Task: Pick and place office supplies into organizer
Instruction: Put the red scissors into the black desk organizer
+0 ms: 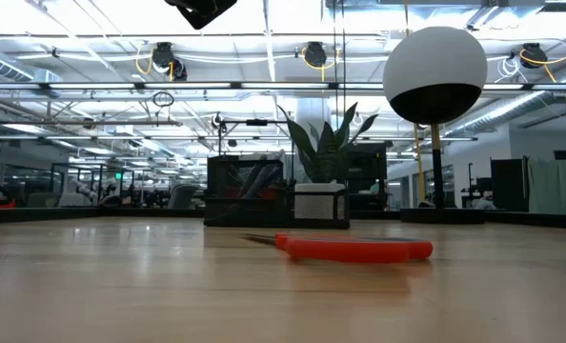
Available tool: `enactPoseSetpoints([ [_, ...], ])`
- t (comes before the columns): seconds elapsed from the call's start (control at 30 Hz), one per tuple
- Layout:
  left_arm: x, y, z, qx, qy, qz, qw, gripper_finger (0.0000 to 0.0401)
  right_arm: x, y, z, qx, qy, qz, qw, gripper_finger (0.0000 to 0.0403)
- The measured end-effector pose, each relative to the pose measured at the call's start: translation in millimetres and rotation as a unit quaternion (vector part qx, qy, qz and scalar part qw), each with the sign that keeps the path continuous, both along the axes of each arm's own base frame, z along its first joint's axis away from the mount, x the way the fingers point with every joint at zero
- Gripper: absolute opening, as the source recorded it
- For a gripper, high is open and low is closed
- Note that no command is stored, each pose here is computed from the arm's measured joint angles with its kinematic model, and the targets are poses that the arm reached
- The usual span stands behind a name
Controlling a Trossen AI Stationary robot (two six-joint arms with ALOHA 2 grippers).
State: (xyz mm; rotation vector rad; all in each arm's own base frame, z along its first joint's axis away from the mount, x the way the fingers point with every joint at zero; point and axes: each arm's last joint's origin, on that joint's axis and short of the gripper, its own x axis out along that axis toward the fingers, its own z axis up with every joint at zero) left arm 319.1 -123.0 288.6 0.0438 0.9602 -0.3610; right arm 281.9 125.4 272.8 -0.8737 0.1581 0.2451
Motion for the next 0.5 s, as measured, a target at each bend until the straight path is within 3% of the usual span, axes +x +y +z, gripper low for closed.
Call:
enactPoseSetpoints([
  [0.3, 2.8, -0.3, 2.0, -0.010, -0.014, 0.008, 1.000, 0.0083, -3.6, -0.9, -11.9, 0.103, 0.080, -0.035, 0.991, 0.0116],
  [0.5, 9.4, -2.7, 8.1, -0.028, -0.059, 0.010, 0.998, 0.0082, -5.4, 3.2, -13.8, 0.183, 0.122, 0.013, 0.975, 0.0116],
])
